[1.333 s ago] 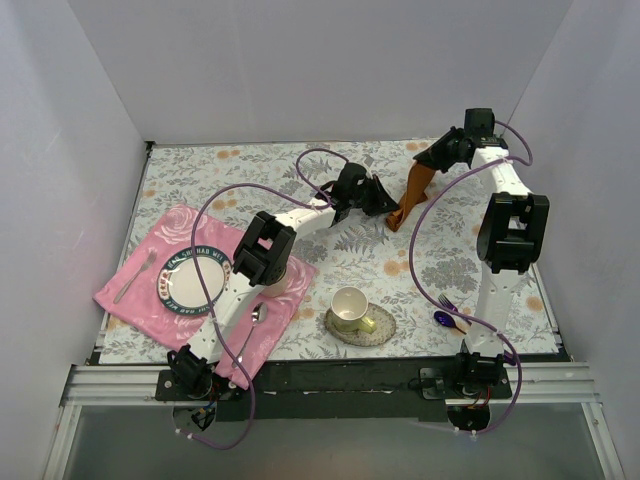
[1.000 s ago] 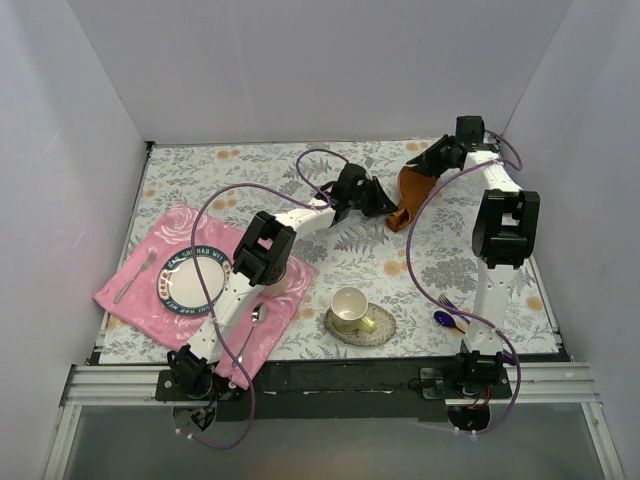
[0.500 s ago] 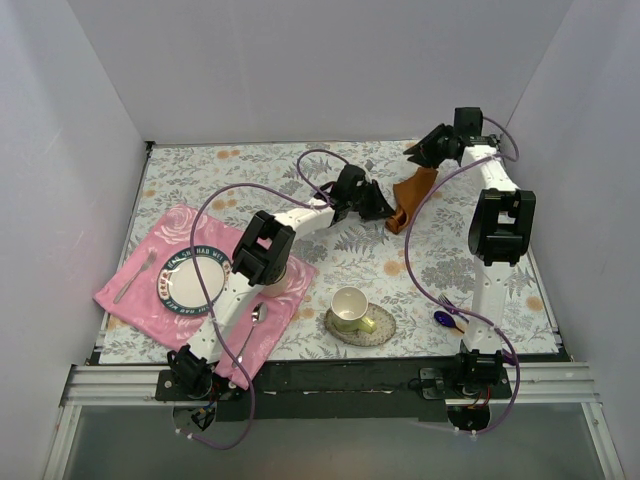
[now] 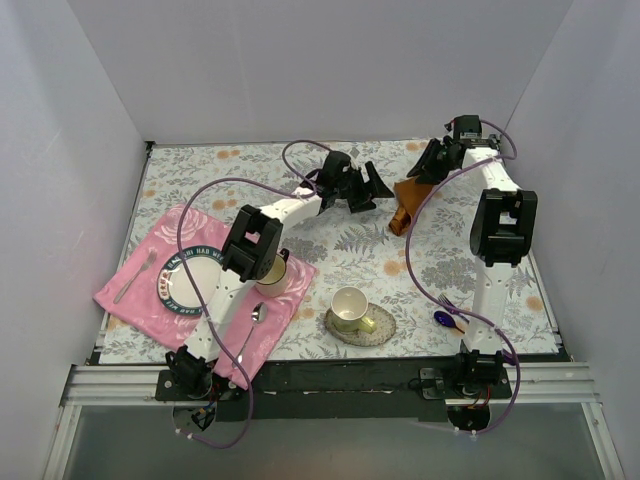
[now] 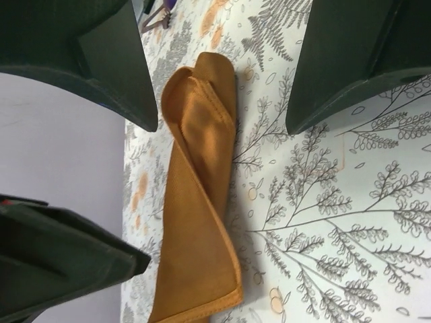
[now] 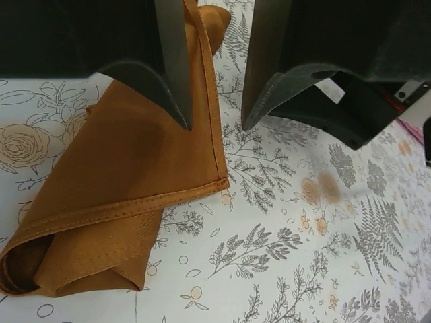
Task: Fold the napkin, place the utensils inside, and roll it up
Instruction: Roll the napkin with the utensil
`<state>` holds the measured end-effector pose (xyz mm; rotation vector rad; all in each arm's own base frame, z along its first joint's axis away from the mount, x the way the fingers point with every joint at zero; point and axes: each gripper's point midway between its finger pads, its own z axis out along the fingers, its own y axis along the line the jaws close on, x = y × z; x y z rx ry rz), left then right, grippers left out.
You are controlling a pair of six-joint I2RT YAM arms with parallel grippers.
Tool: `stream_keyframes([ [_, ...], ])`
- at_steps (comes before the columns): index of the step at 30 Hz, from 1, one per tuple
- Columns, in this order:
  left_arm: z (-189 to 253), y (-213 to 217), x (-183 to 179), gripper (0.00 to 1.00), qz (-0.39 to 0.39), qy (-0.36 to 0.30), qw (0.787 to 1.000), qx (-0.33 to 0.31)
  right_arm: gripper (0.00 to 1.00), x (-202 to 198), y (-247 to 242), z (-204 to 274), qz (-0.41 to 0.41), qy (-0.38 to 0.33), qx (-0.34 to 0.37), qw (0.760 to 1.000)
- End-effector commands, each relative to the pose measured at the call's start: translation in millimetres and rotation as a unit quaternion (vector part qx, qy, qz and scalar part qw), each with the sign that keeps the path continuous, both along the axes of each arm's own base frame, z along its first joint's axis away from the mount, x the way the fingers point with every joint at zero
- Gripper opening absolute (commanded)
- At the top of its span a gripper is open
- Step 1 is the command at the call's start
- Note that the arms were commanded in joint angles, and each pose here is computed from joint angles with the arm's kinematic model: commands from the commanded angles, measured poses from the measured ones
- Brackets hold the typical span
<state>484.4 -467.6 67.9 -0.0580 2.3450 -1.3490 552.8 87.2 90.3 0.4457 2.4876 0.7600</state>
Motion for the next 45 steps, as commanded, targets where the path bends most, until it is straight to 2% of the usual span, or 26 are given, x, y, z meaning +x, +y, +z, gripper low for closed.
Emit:
stream_keyframes([
  [1, 37.4, -16.3, 9.7, 0.75, 0.009, -0.016, 0.998, -0.064, 0.43, -9.0, -7.1, 38.6, 0.030, -0.044, -0.029, 0.998],
  [6, 23.6, -26.4, 21.6, 0.56, 0.031, 0.010, 0.994, -0.106, 0.43, -19.9, -10.1, 47.0, 0.022, -0.050, -0.020, 0.998],
  [9, 10.7, -29.5, 25.6, 0.51, 0.045, 0.019, 0.992, -0.121, 0.43, -27.5, -9.7, 47.5, 0.020, -0.054, -0.016, 0.998],
  [20, -5.8, -43.6, 34.2, 0.52, 0.065, 0.049, 0.983, -0.163, 0.42, -40.1, -10.6, 40.5, 0.021, -0.045, -0.016, 0.999],
  [30, -22.6, -52.7, 39.6, 0.43, 0.093, 0.063, 0.978, -0.173, 0.41, -42.1, -9.7, 39.5, 0.028, -0.047, -0.012, 0.998],
  [35, -26.3, -52.5, 44.4, 0.30, 0.105, 0.055, 0.977, -0.178, 0.41, -45.6, -10.8, 33.6, 0.036, -0.041, -0.021, 0.998],
  [37, -19.1, -52.7, 49.4, 0.18, 0.107, 0.040, 0.977, -0.181, 0.41, -47.5, -9.9, 29.9, 0.041, -0.036, -0.019, 0.998],
  [40, -6.3, -51.0, 55.5, 0.08, 0.115, 0.015, 0.977, -0.176, 0.40, -44.8, -5.9, 27.8, 0.049, -0.039, -0.009, 0.998],
  [45, 11.2, -47.9, 60.6, 0.02, 0.115, -0.005, 0.977, -0.178, 0.38, -33.6, 4.2, 28.2, 0.062, -0.046, 0.016, 0.997],
])
